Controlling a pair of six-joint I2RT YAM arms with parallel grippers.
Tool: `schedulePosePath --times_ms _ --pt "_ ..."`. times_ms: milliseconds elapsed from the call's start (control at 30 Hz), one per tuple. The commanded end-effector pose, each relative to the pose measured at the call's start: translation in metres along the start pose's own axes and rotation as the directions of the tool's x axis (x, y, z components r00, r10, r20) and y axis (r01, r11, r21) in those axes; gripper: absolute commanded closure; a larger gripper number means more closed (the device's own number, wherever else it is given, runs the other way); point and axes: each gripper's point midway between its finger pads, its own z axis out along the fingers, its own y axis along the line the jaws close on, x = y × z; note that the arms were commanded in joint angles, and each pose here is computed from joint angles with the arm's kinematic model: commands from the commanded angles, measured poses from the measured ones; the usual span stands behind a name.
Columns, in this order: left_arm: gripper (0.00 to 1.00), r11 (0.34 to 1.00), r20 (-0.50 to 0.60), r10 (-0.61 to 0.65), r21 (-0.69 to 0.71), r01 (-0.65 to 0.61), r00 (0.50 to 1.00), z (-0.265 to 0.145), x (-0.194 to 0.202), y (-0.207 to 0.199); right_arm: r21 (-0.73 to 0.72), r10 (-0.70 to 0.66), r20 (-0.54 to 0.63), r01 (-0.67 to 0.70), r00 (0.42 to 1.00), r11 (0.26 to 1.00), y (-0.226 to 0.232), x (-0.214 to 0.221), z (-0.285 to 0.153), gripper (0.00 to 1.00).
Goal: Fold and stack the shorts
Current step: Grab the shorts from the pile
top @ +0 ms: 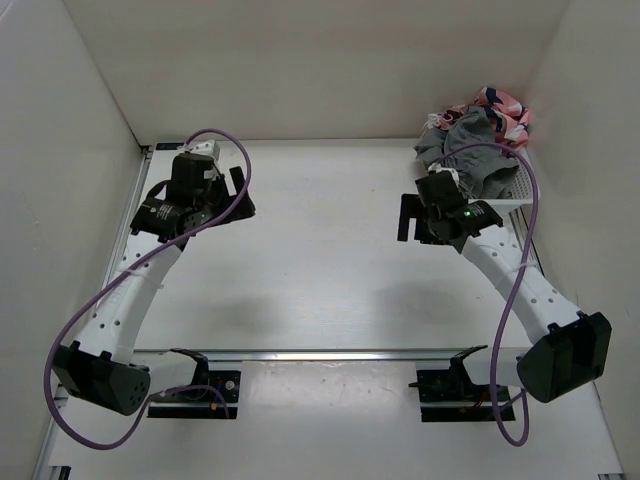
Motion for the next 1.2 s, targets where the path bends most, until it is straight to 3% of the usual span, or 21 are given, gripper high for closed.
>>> schedulePosePath --times_ms 0,267,367,467,500,567,767,800,833,900,1067,1100,1167 --pt "0.01 0.996 0.020 0.016 0.088 -0.018 1.000 -0.012 -0.002 -0.013 -0.047 0.020 0.051 -0.017 0.998 0.999 0.007 -0.008 -0.003 0.00" --pt "0.01 0.986 0.001 0.010 0.164 -0.010 1.000 -0.020 0.003 -0.028 -0.008 0.079 0.036 -0.079 0.996 0.997 -0.015 -0.012 0.008 0.00" --pt "0.01 0.988 0.017 0.006 0.153 -0.008 1.000 -0.018 -0.002 -0.030 0.030 0.179 0.064 -0.182 0.982 0.983 -0.043 -0.045 0.011 0.00" --pt "0.01 0.994 0.034 0.050 0.094 -0.053 0.998 -0.009 -0.010 -0.022 0.028 0.278 0.044 -0.279 0.960 0.960 -0.071 -0.068 0.032 0.08" --pt "0.01 0.993 0.036 0.067 0.093 -0.070 0.997 -0.007 -0.013 -0.022 0.037 0.287 0.093 -0.291 0.953 0.956 -0.079 -0.093 0.030 0.08" --pt "0.01 0.994 -0.005 0.092 0.056 -0.092 0.996 -0.002 -0.016 -0.016 0.113 0.314 0.042 -0.317 0.949 0.942 -0.100 -0.100 0.058 0.10" --pt "0.01 0.994 -0.083 0.098 0.058 -0.093 0.992 0.017 -0.010 -0.021 0.132 0.382 0.069 -0.388 0.922 0.912 -0.135 -0.166 0.119 0.10" --pt "0.01 0.995 -0.082 0.089 0.057 -0.084 0.993 0.020 -0.011 -0.023 0.163 0.392 0.012 -0.389 0.920 0.907 -0.142 -0.156 0.147 0.10" --pt "0.01 0.995 -0.079 0.088 0.046 -0.085 0.993 0.023 -0.014 -0.021 0.165 0.408 0.067 -0.414 0.910 0.895 -0.152 -0.181 0.145 0.10" --pt "0.01 0.995 -0.095 0.101 0.001 -0.101 0.990 0.034 -0.011 -0.014 0.190 0.417 0.018 -0.412 0.909 0.891 -0.158 -0.174 0.178 0.10" --pt "0.01 0.990 -0.132 0.123 -0.056 -0.131 0.984 0.047 -0.004 -0.003 0.202 0.437 0.071 -0.442 0.897 0.874 -0.169 -0.196 0.206 0.10" --pt "0.01 0.989 -0.144 0.124 -0.060 -0.133 0.982 0.051 -0.002 -0.002 0.225 0.445 0.069 -0.448 0.893 0.865 -0.172 -0.192 0.216 0.11" --pt "0.01 0.990 -0.158 0.124 -0.053 -0.134 0.980 0.055 0.001 -0.003 0.221 0.452 0.081 -0.459 0.888 0.861 -0.172 -0.197 0.221 0.27"
